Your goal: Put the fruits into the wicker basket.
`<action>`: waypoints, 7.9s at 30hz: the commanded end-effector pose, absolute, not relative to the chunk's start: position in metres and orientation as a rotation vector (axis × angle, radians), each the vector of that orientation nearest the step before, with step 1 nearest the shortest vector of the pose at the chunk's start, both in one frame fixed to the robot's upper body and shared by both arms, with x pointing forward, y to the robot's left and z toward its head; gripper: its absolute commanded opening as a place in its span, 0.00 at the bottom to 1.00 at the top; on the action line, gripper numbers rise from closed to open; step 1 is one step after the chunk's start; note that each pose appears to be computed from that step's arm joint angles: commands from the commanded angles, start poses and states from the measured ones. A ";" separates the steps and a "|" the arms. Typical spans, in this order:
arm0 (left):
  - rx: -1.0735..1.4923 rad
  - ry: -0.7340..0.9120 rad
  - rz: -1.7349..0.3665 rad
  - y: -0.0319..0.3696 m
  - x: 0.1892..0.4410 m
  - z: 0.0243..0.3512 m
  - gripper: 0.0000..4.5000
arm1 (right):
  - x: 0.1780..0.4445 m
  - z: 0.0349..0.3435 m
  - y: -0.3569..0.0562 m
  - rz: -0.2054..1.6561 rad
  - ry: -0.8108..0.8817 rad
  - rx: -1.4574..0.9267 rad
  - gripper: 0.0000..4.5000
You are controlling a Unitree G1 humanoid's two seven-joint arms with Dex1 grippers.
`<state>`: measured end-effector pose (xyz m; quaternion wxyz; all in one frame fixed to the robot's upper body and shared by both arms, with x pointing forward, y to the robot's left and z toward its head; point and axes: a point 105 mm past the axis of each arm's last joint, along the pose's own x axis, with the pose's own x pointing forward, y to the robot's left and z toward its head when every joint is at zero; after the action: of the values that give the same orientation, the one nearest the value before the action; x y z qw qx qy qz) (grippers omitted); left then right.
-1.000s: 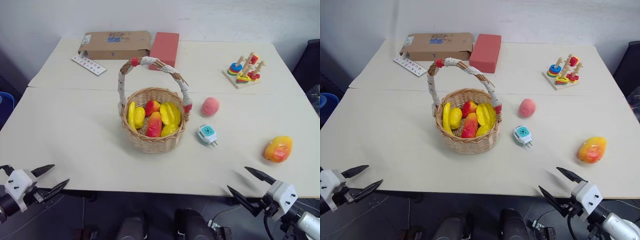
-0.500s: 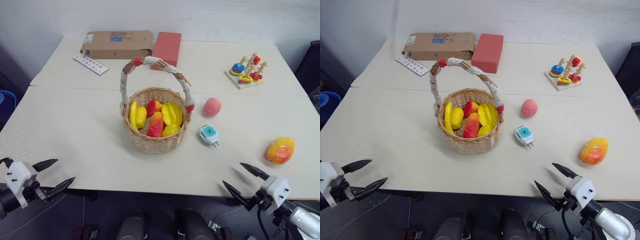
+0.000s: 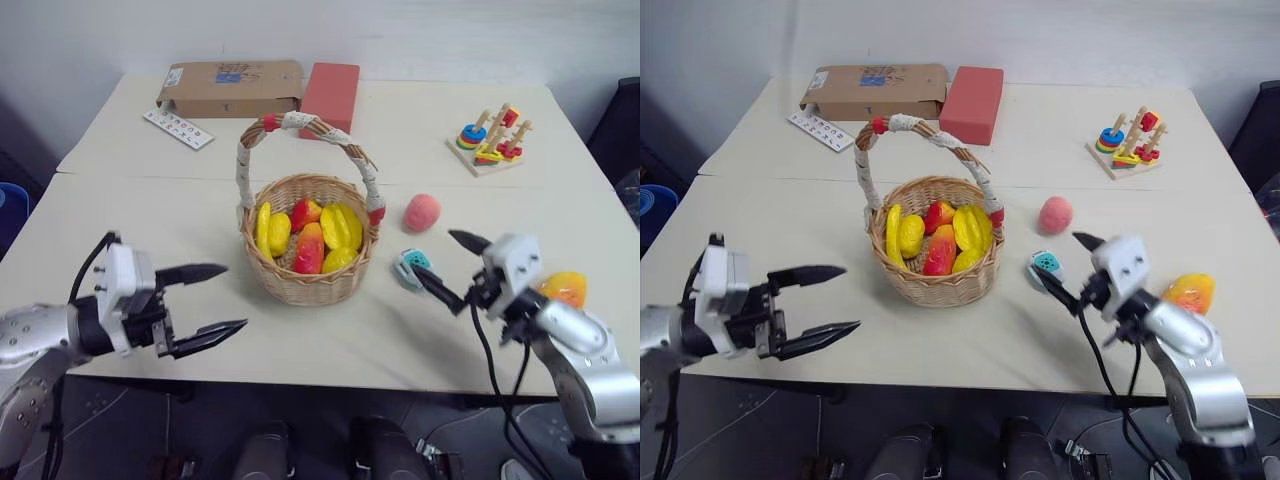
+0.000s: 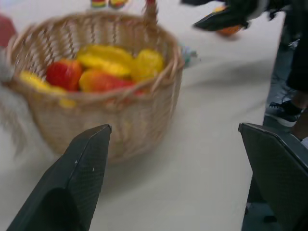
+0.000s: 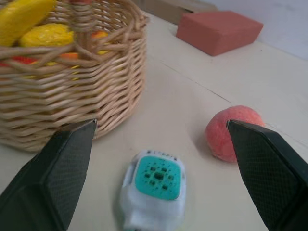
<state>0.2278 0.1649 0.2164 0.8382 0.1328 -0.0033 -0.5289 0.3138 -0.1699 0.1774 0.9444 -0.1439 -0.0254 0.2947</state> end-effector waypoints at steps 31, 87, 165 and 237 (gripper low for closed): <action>0.297 0.000 -1.179 0.148 0.229 0.247 1.00 | 0.367 0.222 -0.382 -0.031 0.190 -0.219 0.57; 0.218 -0.079 -0.980 0.189 0.242 0.228 1.00 | 0.419 0.216 -0.178 0.778 0.160 -0.183 0.54; 0.239 -0.099 -1.360 0.118 0.262 0.210 1.00 | 0.178 0.162 -0.380 -0.059 0.119 0.092 0.99; 0.137 -0.073 -0.911 0.200 0.233 0.204 1.00 | 0.317 0.252 -0.110 1.131 -0.206 -0.230 0.99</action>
<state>0.2334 0.1992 0.1964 0.8971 0.0542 -0.0202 -0.4381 0.3135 -0.1198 0.2441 0.8399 -0.0958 -0.0673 0.5301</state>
